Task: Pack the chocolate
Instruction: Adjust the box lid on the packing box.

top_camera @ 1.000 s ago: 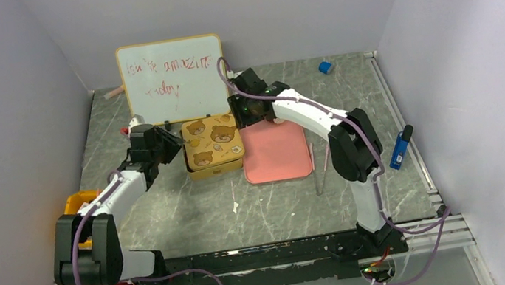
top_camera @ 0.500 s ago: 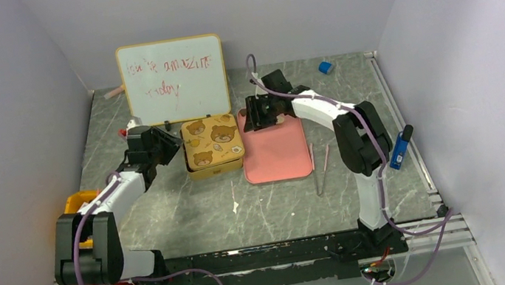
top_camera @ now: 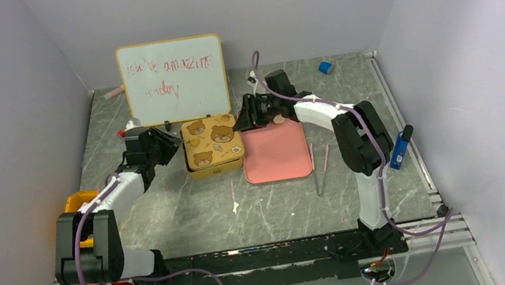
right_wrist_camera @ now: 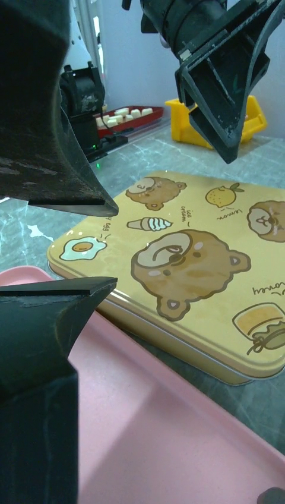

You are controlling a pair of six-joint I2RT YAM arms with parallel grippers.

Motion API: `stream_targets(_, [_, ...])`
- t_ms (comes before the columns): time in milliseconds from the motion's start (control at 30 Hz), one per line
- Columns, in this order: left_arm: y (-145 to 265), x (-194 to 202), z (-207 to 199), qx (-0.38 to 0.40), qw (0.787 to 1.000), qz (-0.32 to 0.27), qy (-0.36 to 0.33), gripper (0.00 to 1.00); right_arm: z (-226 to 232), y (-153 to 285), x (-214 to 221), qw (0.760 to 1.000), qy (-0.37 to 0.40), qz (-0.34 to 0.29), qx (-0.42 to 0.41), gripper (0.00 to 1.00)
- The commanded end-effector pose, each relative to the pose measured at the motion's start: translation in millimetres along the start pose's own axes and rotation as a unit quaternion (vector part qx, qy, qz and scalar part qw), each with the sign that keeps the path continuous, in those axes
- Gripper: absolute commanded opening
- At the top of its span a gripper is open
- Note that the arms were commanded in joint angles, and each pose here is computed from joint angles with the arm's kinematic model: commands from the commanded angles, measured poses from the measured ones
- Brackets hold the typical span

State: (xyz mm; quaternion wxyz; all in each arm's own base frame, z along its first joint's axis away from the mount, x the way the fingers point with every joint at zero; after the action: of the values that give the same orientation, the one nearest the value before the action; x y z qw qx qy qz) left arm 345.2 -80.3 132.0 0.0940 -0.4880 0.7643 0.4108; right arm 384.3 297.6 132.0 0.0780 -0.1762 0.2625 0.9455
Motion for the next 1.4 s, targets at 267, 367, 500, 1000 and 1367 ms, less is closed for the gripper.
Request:
stream_targets(267, [-5, -6, -1, 0.015, 1.0, -0.008, 0.004, 0.47, -3, -5, -7, 1.0, 0.004, -0.006, -0.025, 0.45])
stream_targets(367, [-6, -6, -1, 0.016, 1.0, -0.007, 0.004, 0.47, -6, -6, -6, 1.0, 0.002, -0.005, -0.023, 0.46])
stream_targets(500, [-8, -7, -1, 0.017, 1.0, -0.007, 0.004, 0.47, -11, -9, -7, 1.0, -0.002, -0.004, -0.02, 0.46])
stream_targets(1000, [-14, -10, 4, 0.016, 1.0, -0.006, 0.006, 0.48, -19, -20, -10, 0.999, -0.01, -0.001, -0.031, 0.45])
stream_targets(1367, [-19, -10, 6, 0.017, 1.0, -0.002, 0.01, 0.48, -17, -23, -9, 0.998, -0.022, 0.007, -0.051, 0.21])
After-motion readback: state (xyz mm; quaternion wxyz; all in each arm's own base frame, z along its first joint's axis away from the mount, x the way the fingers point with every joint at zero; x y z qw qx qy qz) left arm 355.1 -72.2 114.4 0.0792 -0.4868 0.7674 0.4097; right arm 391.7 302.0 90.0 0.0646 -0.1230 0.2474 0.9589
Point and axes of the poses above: each gripper's point midway between its finger pads, its own y axis back along the fingers, its own z axis along the line the jaws close on, x = y × z, the point moved 4 cm from there along y, back along the fingers, and after that the axes turned 7 degrees about -y, right-handed, at the moved point
